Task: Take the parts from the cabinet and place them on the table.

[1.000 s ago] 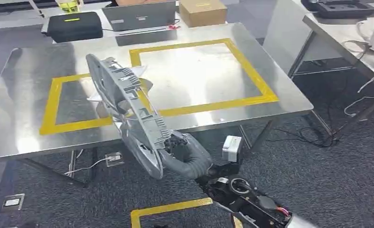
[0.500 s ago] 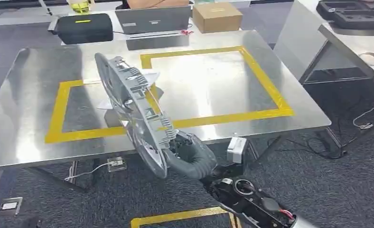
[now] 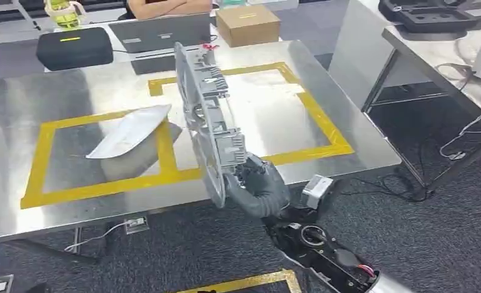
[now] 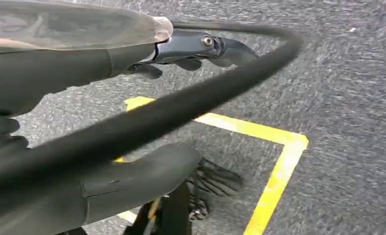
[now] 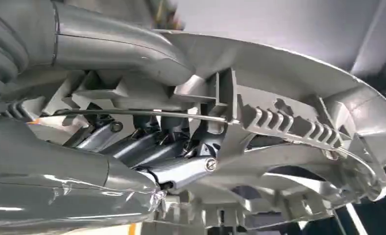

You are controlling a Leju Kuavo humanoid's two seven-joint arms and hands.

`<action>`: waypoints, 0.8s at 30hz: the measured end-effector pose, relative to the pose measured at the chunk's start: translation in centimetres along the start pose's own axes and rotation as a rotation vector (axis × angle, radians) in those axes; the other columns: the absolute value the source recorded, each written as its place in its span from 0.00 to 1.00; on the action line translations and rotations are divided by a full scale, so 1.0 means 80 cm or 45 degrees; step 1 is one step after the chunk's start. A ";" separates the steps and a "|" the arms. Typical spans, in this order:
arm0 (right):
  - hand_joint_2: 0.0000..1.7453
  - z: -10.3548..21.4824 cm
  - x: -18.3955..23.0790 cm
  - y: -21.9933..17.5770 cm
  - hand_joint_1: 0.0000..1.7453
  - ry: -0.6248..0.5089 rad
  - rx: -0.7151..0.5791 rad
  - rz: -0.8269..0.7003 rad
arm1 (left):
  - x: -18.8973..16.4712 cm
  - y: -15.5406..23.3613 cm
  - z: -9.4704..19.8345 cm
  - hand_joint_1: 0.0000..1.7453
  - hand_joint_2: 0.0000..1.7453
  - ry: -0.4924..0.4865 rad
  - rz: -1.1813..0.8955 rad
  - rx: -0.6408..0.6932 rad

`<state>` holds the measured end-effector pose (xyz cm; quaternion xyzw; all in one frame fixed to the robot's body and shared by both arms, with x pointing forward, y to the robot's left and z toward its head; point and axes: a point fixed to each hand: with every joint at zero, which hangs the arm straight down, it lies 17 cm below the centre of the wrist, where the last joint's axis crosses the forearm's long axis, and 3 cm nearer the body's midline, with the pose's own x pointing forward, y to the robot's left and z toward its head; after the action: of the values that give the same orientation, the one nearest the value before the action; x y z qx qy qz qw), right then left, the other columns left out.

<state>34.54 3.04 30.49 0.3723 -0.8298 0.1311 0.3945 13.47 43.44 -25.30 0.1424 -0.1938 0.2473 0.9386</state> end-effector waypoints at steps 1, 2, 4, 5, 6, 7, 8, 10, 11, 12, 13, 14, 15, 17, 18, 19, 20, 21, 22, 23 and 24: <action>1.00 -0.001 0.001 -0.005 1.00 -0.006 -0.012 0.032 | 0.000 0.001 0.000 0.00 1.00 -0.001 0.000 0.001; 1.00 -0.002 0.004 -0.010 1.00 -0.015 -0.024 0.056 | 0.002 0.003 -0.001 0.00 1.00 -0.003 -0.001 0.006; 1.00 -0.005 0.010 -0.017 1.00 -0.032 -0.040 0.074 | 0.004 0.002 -0.001 0.00 1.00 -0.007 0.001 0.004; 1.00 -0.005 0.011 -0.019 1.00 -0.034 -0.045 0.077 | 0.003 0.003 -0.001 0.00 1.00 -0.005 0.000 0.005; 1.00 -0.004 0.011 -0.023 1.00 -0.034 -0.049 0.083 | 0.001 0.003 0.000 0.00 1.00 -0.003 0.000 0.007; 1.00 -0.005 0.012 -0.025 1.00 -0.037 -0.052 0.088 | 0.001 0.003 -0.001 0.00 1.00 -0.003 0.002 0.007; 1.00 -0.005 0.014 -0.026 1.00 -0.040 -0.055 0.100 | 0.002 0.002 0.000 0.00 1.00 -0.003 0.003 0.005; 1.00 -0.005 0.013 -0.031 1.00 -0.038 -0.077 0.169 | 0.003 0.001 -0.001 0.00 1.00 -0.005 0.004 0.004; 1.00 -0.005 0.012 -0.033 1.00 -0.036 -0.085 0.209 | 0.003 0.000 0.000 0.00 1.00 -0.005 0.004 0.003; 1.00 -0.006 0.010 -0.041 1.00 -0.022 -0.107 0.285 | 0.003 -0.001 0.000 0.00 1.00 -0.008 0.002 0.000; 1.00 -0.007 0.008 -0.049 1.00 -0.007 -0.128 0.374 | 0.003 -0.002 0.000 0.00 1.00 -0.014 -0.005 -0.004; 1.00 -0.008 0.007 -0.060 1.00 0.005 -0.154 0.464 | 0.004 -0.004 0.000 0.00 1.00 -0.017 -0.008 -0.010; 1.00 -0.008 0.007 -0.068 1.00 0.010 -0.170 0.509 | 0.004 -0.004 0.000 0.00 1.00 -0.019 -0.010 -0.011; 1.00 -0.009 0.007 -0.078 1.00 0.018 -0.189 0.548 | 0.003 -0.004 0.000 0.00 1.00 -0.019 -0.012 -0.012; 1.00 -0.009 0.007 -0.081 1.00 0.018 -0.190 0.557 | 0.003 -0.004 0.000 0.00 1.00 -0.019 -0.012 -0.012; 1.00 -0.010 0.007 -0.082 1.00 0.017 -0.189 0.564 | 0.004 -0.004 0.000 0.00 1.00 -0.020 -0.012 -0.013; 1.00 -0.010 0.008 -0.084 1.00 0.015 -0.192 0.586 | 0.004 -0.004 0.000 0.00 1.00 -0.020 -0.011 -0.013; 1.00 -0.012 0.007 -0.087 1.00 0.018 -0.193 0.612 | 0.004 -0.005 0.000 0.00 1.00 -0.021 -0.013 -0.014; 1.00 -0.013 0.005 -0.089 1.00 0.028 -0.195 0.657 | 0.004 -0.005 0.000 0.00 1.00 -0.021 -0.015 -0.016; 1.00 -0.013 -0.001 -0.091 1.00 0.048 -0.186 0.725 | 0.004 -0.006 0.000 0.00 1.00 -0.022 -0.015 -0.017; 1.00 -0.014 -0.006 -0.094 1.00 0.065 -0.180 0.821 | 0.004 -0.007 0.001 0.00 1.00 -0.023 -0.019 -0.021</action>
<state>40.79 -1.27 30.31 0.0586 -0.9018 0.2006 0.3783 14.01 43.13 -25.18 0.1383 -0.2032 0.2373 0.9398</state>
